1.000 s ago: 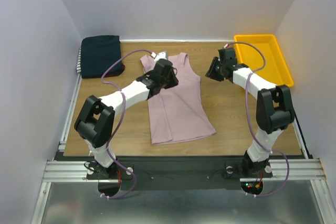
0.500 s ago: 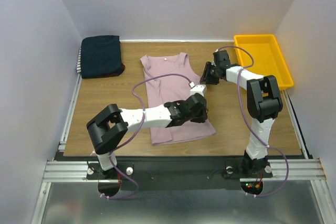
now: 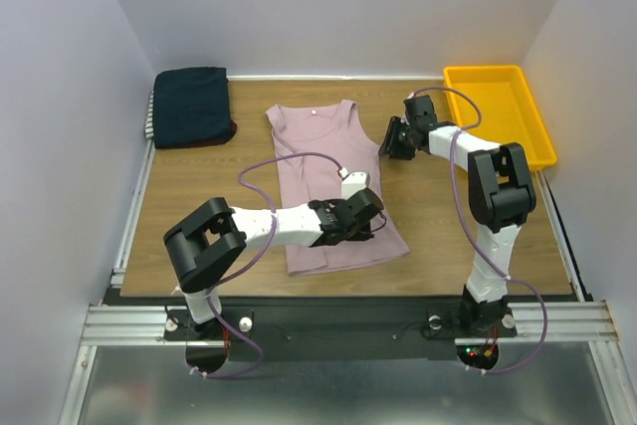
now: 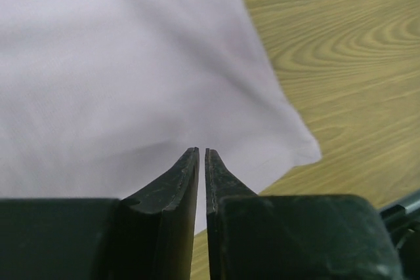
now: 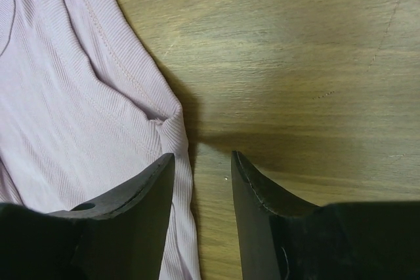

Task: Fold and stack the tank tops
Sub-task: Fold the tank top

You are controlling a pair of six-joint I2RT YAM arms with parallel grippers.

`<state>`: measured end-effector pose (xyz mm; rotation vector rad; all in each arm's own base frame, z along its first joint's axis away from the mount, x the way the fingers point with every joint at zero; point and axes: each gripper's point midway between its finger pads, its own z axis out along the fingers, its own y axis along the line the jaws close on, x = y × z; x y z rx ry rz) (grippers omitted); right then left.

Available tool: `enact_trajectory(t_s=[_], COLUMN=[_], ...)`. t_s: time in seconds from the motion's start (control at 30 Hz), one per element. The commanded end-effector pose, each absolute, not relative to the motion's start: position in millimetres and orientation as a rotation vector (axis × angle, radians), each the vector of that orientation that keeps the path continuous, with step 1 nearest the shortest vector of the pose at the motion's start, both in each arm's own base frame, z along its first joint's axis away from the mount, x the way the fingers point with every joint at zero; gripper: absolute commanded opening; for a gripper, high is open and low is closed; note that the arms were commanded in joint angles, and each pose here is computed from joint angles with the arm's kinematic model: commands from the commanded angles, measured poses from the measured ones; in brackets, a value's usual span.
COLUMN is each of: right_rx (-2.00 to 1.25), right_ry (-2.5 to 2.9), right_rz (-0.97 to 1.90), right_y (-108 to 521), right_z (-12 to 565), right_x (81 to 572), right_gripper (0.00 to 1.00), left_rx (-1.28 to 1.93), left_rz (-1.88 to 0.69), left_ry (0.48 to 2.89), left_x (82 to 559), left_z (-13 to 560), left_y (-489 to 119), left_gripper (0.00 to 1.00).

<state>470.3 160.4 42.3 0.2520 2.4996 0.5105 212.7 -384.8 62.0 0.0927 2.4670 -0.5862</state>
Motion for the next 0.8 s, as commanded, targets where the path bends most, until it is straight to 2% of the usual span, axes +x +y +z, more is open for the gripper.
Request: enact_trajectory(t_s=[0.0,0.2,0.33,0.43,0.77], right_rx=[0.217,0.206,0.200,0.215,0.321], right_ry=[2.420,2.420,2.440,2.457,2.446], right_rz=[0.553,0.555,0.552,0.535,0.364], right_y=[171,175,180,179,151], right_z=[63,61,51,41,34], right_x=[483,485,485,485,478], right_gripper=[0.46,0.46,0.45,0.40,0.11], left_rx=[0.052,0.095,0.134,0.172,0.352], left_rz=[-0.493,-0.416,-0.373,-0.352,-0.311], left_ry=[2.488,2.559,2.579,2.592,2.648], left_x=[213,203,198,194,168], left_z=[51,30,24,23,7], left_y=[-370,-358,-349,-346,-350], left_gripper=[0.16,0.04,0.01,0.01,0.01])
